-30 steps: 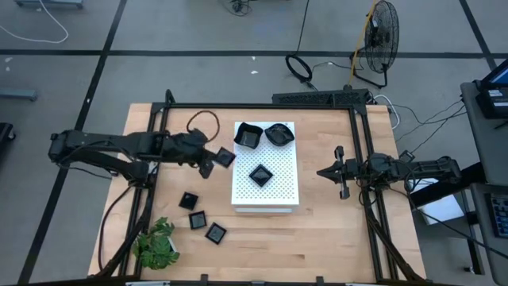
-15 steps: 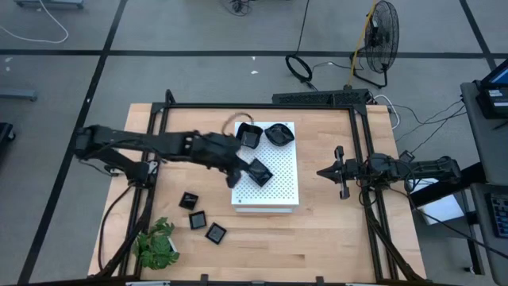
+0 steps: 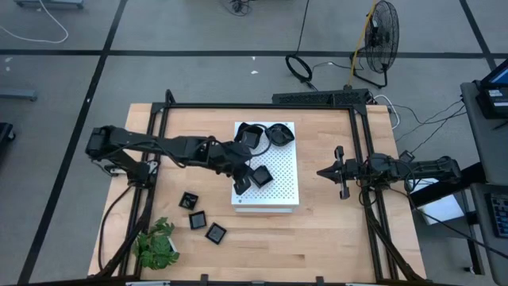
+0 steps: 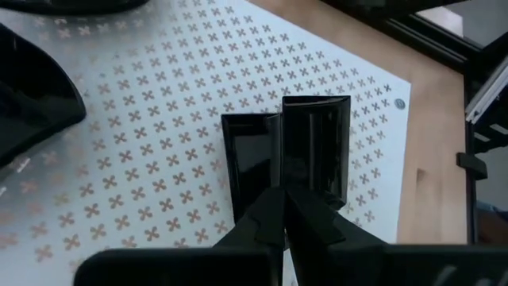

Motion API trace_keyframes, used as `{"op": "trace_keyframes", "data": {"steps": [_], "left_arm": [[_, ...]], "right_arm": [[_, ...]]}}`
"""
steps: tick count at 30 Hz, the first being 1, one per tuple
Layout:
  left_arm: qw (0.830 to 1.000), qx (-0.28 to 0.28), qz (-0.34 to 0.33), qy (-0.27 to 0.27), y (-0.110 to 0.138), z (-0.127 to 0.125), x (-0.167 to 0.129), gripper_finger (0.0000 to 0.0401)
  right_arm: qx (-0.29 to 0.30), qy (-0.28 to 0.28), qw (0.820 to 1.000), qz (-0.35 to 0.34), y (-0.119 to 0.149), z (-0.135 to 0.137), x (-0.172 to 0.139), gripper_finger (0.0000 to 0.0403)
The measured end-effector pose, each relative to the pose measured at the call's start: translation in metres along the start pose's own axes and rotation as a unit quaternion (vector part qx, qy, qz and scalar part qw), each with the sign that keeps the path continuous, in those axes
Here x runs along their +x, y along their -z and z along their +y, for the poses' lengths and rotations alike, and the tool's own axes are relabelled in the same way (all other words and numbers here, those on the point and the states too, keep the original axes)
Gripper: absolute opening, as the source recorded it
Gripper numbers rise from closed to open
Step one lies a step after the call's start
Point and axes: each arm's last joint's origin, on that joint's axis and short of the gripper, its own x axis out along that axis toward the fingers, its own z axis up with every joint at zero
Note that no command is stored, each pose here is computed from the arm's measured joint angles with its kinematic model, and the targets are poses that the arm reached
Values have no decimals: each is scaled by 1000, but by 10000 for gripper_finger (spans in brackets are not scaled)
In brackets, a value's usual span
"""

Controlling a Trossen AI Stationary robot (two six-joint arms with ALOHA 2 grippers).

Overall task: Pick & Place Mini shaped plates
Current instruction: Stack the black square plate on top of the other black square plate on the shelf, then stack the black square plate on top of the other black square plates on the shelf

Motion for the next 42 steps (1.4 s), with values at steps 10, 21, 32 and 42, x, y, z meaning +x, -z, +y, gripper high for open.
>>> {"op": "trace_keyframes", "data": {"steps": [10, 21, 32, 42], "left_arm": [[1000, 19, -1, -1, 0, 0, 0, 34], [999, 28, -13, -22, -3, 5, -2, 60], [979, -85, 61, -173, 31, 22, -82, 60], [891, -288, 141, -321, 106, 19, -76, 129]], "right_arm": [[0, 0, 1000, 0, 0, 0, 0, 0], [0, 0, 1000, 0, 0, 0, 0, 0], [0, 0, 1000, 0, 0, 0, 0, 0], [0, 0, 1000, 0, 0, 0, 0, 0]]}}
